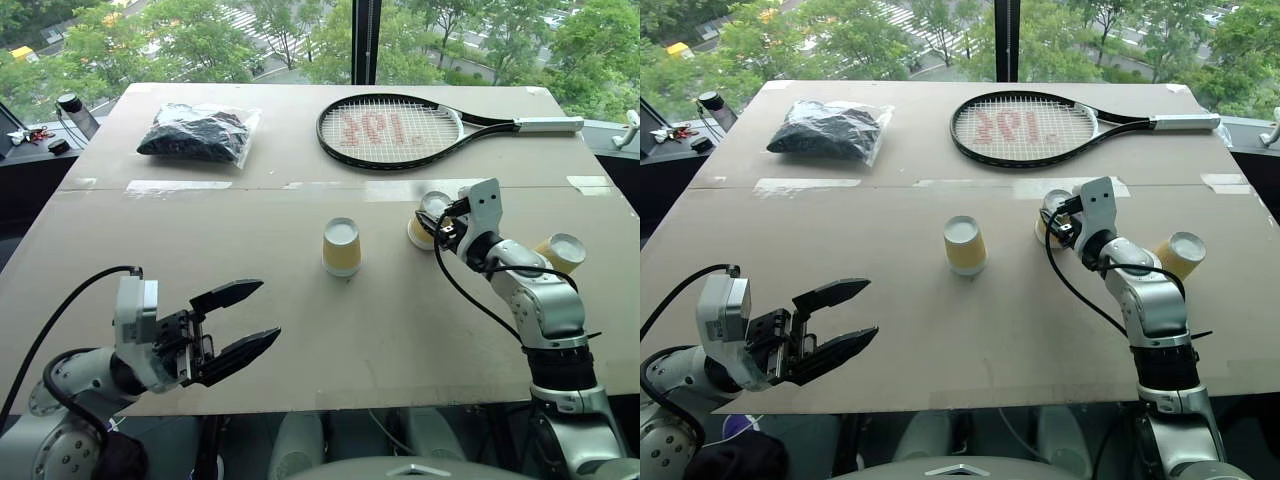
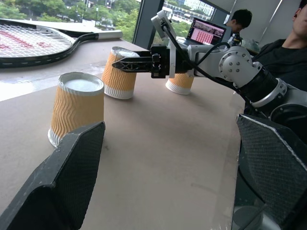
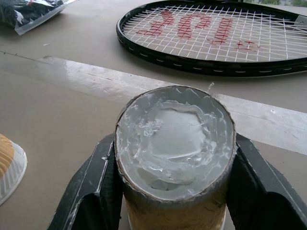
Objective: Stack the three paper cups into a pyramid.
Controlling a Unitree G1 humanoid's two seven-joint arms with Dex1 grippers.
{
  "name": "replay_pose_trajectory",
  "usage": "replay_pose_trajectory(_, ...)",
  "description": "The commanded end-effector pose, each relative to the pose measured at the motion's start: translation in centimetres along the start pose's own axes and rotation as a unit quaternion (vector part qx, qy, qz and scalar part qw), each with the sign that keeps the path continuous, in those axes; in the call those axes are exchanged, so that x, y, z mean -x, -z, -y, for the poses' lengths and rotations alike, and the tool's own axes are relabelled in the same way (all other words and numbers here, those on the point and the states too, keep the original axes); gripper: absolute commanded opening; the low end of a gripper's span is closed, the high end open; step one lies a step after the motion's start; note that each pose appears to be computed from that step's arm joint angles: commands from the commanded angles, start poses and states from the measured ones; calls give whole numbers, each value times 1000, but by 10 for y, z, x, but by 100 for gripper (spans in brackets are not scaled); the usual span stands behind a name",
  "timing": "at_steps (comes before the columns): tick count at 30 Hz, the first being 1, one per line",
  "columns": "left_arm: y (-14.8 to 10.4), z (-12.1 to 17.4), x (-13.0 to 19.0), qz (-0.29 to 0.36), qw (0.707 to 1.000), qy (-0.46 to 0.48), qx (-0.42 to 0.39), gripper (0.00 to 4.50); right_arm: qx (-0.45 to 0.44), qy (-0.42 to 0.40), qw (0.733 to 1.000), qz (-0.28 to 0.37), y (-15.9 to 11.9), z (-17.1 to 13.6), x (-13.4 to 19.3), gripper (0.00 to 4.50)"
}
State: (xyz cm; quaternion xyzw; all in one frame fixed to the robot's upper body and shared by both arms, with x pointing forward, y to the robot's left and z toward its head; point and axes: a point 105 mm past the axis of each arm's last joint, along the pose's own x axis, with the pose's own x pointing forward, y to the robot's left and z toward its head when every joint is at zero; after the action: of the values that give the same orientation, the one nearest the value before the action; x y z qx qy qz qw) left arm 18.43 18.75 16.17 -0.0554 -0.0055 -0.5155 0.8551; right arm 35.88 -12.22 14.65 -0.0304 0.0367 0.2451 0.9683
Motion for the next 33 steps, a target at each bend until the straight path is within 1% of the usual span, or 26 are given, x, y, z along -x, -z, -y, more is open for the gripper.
replay_pose_trajectory(1, -4, 0, 1, 4, 1000, 6, -15, 450, 40, -101, 994, 35, -23, -33, 15, 205)
replay_pose_trajectory(4, -3, -1, 3, 1, 1000, 6, -13, 450, 65, -169, 983, 16, -16, -59, 27, 205)
replay_pose_trajectory(7, -2, -2, 4, 0, 1000, 6, -12, 450, 76, -202, 976, 14, -12, -74, 31, 205)
replay_pose_trajectory(10, -2, -3, 5, -3, 1000, 8, -12, 450, 89, -216, 972, 11, -8, -82, 31, 205)
replay_pose_trajectory(17, -3, -1, 10, -8, 1000, 9, -12, 450, 99, -220, 970, 7, -3, -85, 27, 205)
replay_pose_trajectory(33, -1, 2, 13, -12, 1000, 1, -11, 450, 85, -211, 974, -4, -1, -87, 14, 205)
